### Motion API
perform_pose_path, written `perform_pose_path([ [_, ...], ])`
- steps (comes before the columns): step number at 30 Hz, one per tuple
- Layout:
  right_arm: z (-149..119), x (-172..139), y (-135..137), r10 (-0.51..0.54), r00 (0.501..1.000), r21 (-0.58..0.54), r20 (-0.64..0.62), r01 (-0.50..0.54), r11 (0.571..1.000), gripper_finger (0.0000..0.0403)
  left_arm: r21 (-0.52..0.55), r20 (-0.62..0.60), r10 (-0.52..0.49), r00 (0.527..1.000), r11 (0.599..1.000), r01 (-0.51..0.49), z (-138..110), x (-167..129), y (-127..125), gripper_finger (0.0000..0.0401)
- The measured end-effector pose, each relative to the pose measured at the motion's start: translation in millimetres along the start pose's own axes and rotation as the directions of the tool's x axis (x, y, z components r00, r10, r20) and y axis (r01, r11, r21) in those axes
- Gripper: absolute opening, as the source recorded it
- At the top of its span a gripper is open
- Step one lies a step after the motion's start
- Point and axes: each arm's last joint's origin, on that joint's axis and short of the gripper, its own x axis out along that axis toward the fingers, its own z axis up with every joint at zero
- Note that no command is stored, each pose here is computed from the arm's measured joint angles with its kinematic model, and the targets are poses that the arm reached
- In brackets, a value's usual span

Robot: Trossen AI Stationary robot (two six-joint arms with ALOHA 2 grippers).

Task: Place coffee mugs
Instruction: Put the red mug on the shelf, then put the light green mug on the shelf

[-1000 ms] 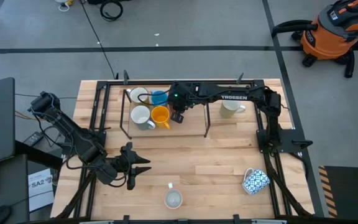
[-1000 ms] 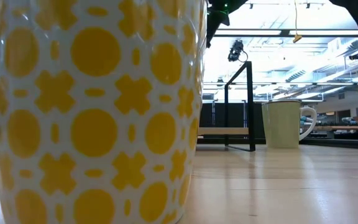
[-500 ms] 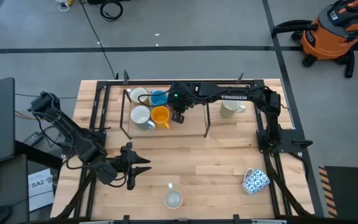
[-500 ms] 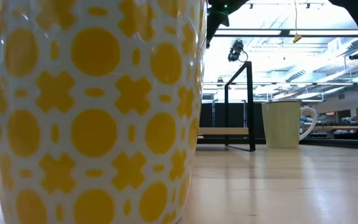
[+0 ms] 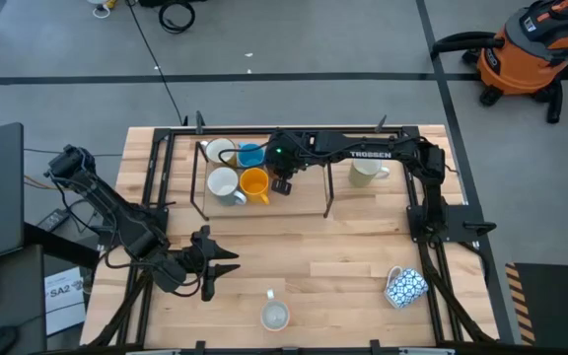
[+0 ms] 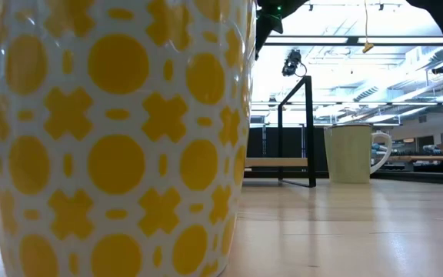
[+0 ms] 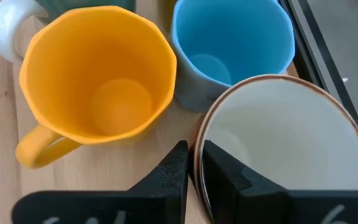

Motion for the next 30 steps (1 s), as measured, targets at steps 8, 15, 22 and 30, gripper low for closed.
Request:
perform_pose_path([
  [8,0.9,-0.1,-0.1,-0.001,1.0,0.002,0.009,0.001,1.0,0.0069,0.0,0.0,0.0,1.0,1.0,0.0,-0.1,0.0,0.0,0.0128],
  [15,1.8,-0.1,-0.1,-0.001,1.0,0.003,0.017,0.001,1.0,0.011,0.0,0.0,0.0,1.0,1.0,0.0,-0.1,0.0,-0.1,0.0128],
  [22,2.1,-0.1,-0.1,-0.001,1.0,0.003,0.021,0.001,1.0,0.0155,0.0,0.0,0.0,1.0,1.0,0.0,-0.1,0.0,-0.1,0.0128],
  [30,2.4,-0.1,-0.1,-0.001,1.0,0.004,0.024,0.001,1.0,0.0161,0.0,0.0,0.0,1.0,1.0,0.0,0.0,0.0,-0.1,0.0128],
])
